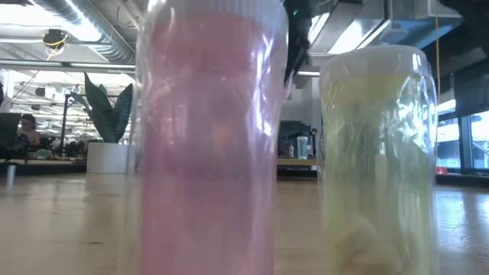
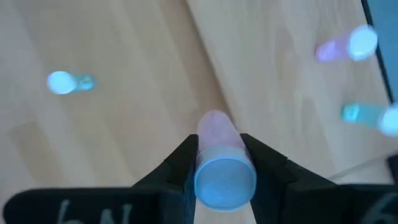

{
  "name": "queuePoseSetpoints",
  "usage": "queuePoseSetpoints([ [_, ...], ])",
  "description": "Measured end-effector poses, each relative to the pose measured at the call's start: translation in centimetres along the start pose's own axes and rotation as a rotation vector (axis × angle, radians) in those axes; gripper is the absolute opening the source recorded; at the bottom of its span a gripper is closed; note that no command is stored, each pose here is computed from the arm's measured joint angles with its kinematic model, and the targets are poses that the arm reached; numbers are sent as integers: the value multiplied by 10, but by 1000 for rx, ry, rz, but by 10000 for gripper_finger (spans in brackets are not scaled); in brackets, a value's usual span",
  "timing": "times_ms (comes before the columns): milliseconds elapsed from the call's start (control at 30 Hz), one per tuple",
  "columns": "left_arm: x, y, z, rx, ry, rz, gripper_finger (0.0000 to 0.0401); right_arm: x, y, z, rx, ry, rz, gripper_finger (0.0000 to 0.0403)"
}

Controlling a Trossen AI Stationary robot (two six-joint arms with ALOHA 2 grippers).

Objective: Pick and place medicine bottles onto shelf by color
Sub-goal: Put the top pink pill bottle on the shelf aligned with the other pink pill bottle

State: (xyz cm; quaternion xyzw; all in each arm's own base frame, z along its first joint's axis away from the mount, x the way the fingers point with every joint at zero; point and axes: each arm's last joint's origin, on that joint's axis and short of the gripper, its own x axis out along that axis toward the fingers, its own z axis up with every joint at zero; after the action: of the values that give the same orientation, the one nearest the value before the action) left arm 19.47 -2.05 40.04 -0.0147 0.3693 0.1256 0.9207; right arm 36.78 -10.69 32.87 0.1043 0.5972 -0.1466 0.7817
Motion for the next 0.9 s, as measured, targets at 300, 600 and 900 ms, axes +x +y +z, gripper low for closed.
queuePoseSetpoints([
  [300,0,4,1,-46,-36,134,226,42,-32,25,-88,57,-20,103],
  [600,0,4,1,7,-38,155,226,79,-50,33,-121,116,-22,105],
  [900,0,4,1,10,-37,155,226,93,-67,39,-133,84,-34,106],
])
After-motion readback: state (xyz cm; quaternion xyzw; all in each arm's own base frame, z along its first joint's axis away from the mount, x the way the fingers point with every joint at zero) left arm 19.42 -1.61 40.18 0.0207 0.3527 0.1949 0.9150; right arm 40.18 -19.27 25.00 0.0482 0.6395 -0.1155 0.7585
